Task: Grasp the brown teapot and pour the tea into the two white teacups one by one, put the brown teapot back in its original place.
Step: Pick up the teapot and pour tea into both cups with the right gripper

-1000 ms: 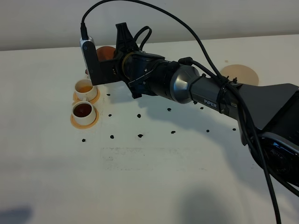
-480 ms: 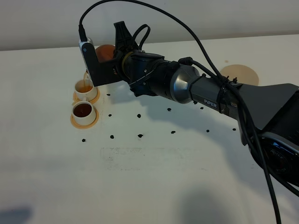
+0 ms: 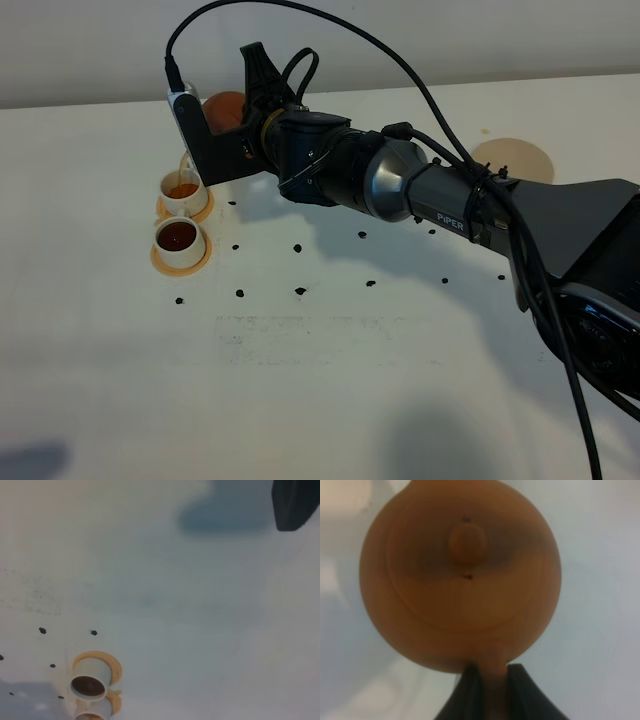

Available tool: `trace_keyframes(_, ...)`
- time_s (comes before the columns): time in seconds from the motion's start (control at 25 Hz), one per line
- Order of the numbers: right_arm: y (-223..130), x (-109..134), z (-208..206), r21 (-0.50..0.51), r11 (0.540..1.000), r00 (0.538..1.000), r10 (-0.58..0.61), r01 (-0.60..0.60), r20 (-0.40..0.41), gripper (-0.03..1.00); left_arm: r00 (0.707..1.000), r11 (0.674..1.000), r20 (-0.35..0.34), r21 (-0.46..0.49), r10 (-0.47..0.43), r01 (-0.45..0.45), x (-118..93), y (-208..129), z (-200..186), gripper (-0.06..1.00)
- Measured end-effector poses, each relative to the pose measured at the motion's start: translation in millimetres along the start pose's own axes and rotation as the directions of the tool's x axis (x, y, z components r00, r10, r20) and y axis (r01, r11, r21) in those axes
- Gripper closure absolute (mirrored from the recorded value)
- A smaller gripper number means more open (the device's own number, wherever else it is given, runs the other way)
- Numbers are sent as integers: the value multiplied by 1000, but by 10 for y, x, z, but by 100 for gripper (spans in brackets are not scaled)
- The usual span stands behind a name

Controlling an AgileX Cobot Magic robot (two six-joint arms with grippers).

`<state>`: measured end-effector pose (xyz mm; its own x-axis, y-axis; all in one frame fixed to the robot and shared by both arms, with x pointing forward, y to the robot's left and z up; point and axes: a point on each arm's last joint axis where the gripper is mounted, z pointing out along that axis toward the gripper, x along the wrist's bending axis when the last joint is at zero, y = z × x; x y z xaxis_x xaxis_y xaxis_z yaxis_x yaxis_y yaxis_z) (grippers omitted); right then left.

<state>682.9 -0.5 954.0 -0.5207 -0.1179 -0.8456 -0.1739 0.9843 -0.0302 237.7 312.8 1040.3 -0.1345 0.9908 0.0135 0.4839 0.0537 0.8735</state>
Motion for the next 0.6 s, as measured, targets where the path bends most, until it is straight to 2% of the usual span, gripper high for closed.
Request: trace_keyframes(0.6,-3,-18,0,4,999,999,-37,37,20,88,1000,1000,0,0,0,0,0,0,0,63)
